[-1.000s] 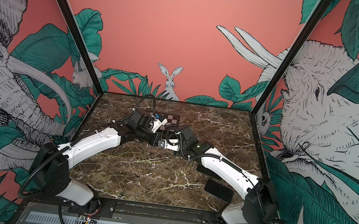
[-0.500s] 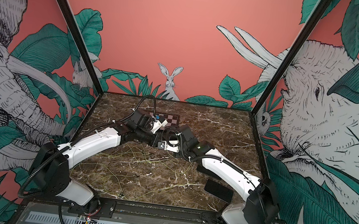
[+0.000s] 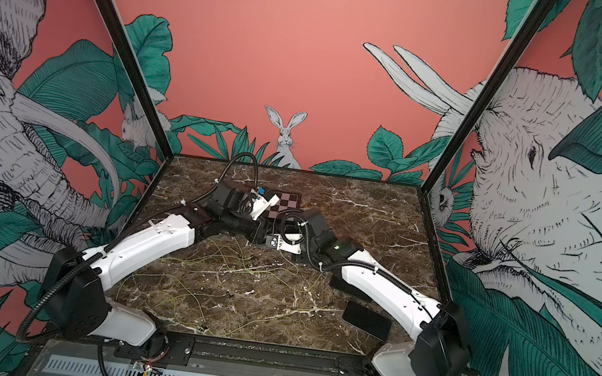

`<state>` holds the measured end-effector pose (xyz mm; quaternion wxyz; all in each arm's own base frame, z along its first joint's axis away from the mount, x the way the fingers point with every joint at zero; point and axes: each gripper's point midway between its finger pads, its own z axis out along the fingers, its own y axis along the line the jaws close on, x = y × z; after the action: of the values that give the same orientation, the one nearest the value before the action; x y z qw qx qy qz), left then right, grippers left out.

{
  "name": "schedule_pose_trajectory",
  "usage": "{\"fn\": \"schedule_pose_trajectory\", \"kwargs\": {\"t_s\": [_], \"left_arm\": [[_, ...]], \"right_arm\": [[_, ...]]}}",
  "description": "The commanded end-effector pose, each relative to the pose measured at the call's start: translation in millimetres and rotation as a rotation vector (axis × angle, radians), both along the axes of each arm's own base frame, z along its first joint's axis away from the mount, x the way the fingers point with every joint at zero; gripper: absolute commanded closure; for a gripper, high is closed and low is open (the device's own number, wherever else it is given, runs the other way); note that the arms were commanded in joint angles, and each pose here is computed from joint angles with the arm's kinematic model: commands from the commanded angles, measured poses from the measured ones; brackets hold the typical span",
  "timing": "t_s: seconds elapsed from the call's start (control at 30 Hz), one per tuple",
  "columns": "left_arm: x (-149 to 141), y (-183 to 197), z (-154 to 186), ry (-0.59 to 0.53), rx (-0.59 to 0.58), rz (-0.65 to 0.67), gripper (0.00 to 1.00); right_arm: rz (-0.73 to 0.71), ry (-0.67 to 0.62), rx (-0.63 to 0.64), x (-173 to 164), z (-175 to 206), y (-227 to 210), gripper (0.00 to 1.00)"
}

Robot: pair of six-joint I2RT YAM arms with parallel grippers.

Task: Plug wired earphones into phones
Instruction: Insert the wired earphone into the phone, then place the phone at the center of the board.

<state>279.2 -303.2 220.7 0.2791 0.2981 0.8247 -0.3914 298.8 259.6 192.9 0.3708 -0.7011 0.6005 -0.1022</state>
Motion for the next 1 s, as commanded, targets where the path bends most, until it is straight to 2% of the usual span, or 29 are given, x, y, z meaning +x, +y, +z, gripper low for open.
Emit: {"fn": "schedule_pose_trajectory", "kwargs": {"t_s": [0.0,0.1,0.23,0.37,0.43,0.5,0.73,0.97], "left_arm": [[4,5,9,-0.04,-0.01,0.009,0.52],[11,12,2,-0.054,0.045,0.049,0.51],[43,53,-10,-0.098,0.197,0.283,0.51],[63,83,-1,-0.098,0.126,0.44,0.51],[71,107,0,-0.108,0.139,0.543,0.5],[75,119,4,-0.133,0.148,0.585,0.49],[72,119,13,-0.195,0.134,0.554,0.48],[67,99,7,-0.15,0.081,0.454,0.49]], "right_arm": [[-0.04,-0.034,0.059,10,17,-8,0.44],[-0.069,-0.01,0.041,17,7,-20,0.44],[-0.144,0.048,0.023,34,-13,-42,0.43],[-0.237,0.125,-0.035,59,-39,-69,0.42],[-0.288,0.166,-0.067,72,-55,-83,0.42],[-0.327,0.208,-0.079,82,-72,-92,0.42],[-0.407,0.32,-0.136,106,-108,-120,0.39],[-0.409,0.394,-0.189,116,-128,-135,0.39]]}}
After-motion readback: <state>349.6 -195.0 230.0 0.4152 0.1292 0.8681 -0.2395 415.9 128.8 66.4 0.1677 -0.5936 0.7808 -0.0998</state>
